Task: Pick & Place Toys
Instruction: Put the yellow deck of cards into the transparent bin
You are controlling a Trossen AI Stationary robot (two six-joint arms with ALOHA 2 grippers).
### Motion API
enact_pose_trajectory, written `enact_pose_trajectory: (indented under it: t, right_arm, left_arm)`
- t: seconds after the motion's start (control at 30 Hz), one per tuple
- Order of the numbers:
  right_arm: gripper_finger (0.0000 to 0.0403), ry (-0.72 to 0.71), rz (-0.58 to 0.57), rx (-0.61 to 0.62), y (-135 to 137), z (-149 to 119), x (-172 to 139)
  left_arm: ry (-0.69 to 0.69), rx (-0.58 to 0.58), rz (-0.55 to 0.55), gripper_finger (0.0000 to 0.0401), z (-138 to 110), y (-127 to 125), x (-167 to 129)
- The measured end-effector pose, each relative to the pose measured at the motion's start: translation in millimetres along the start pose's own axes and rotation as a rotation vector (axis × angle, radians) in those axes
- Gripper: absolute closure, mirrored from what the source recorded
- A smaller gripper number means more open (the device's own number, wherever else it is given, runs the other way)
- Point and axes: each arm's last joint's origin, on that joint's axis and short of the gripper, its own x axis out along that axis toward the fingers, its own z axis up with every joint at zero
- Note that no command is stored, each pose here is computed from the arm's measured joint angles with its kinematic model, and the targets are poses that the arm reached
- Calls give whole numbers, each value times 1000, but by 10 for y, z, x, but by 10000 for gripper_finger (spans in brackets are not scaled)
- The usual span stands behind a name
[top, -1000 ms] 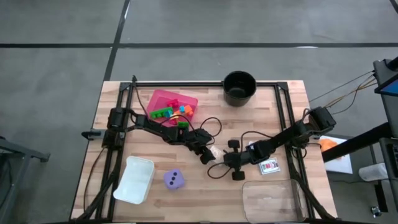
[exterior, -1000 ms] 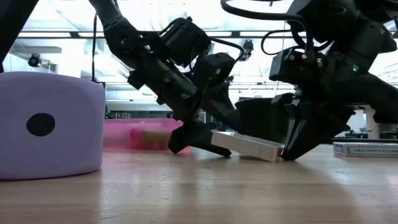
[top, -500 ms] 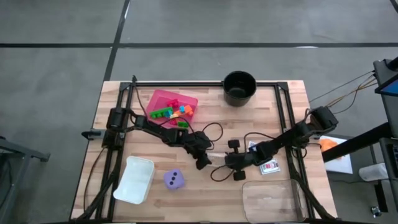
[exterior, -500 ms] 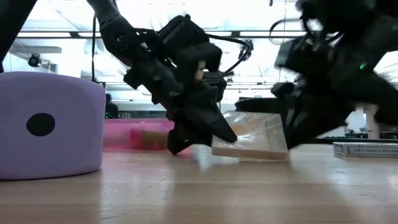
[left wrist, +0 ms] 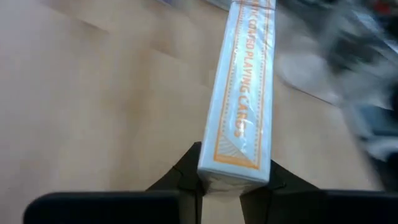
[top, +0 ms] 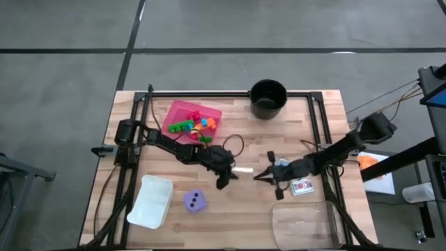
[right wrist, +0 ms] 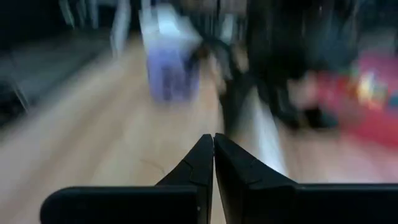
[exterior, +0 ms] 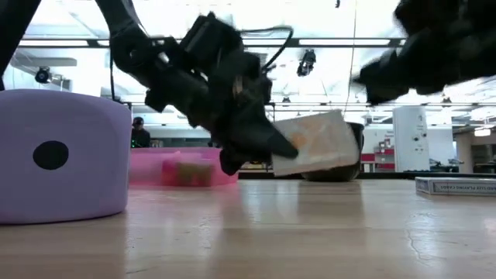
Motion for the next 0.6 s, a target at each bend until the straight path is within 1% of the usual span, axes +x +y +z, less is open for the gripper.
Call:
enact_pose_trajectory:
  t: [0.07, 0.13, 0.23, 0.33, 0.43, 0.5, 0.6]
  right_arm:
    - [385, -73, 27, -4, -21, 23, -109]
    - [385, -105, 61, -19, -32, 33, -188]
    - [385, -171, 53, -27, -75, 123, -297]
    - [385, -157, 39, -39, -121, 137, -360]
    - [385, -162, 34, -36, -143, 183, -412]
    - [385, -134, 36, -26, -149, 151, -433]
    - [385, -128, 37, -8, -154, 117, -450]
  left_arm:
    - [-55, 48, 56, 341, 4, 40, -40]
    - [-129, 107, 88, 341, 87, 37, -79]
    - [-165, 139, 143, 341, 143, 98, -110]
    - [-187, 140, 200, 341, 225, 232, -149]
    - [-230, 145, 221, 341, 334, 318, -204]
    - [-222, 148, 223, 341, 337, 355, -218]
    - [-220, 201, 211, 341, 311, 354, -252]
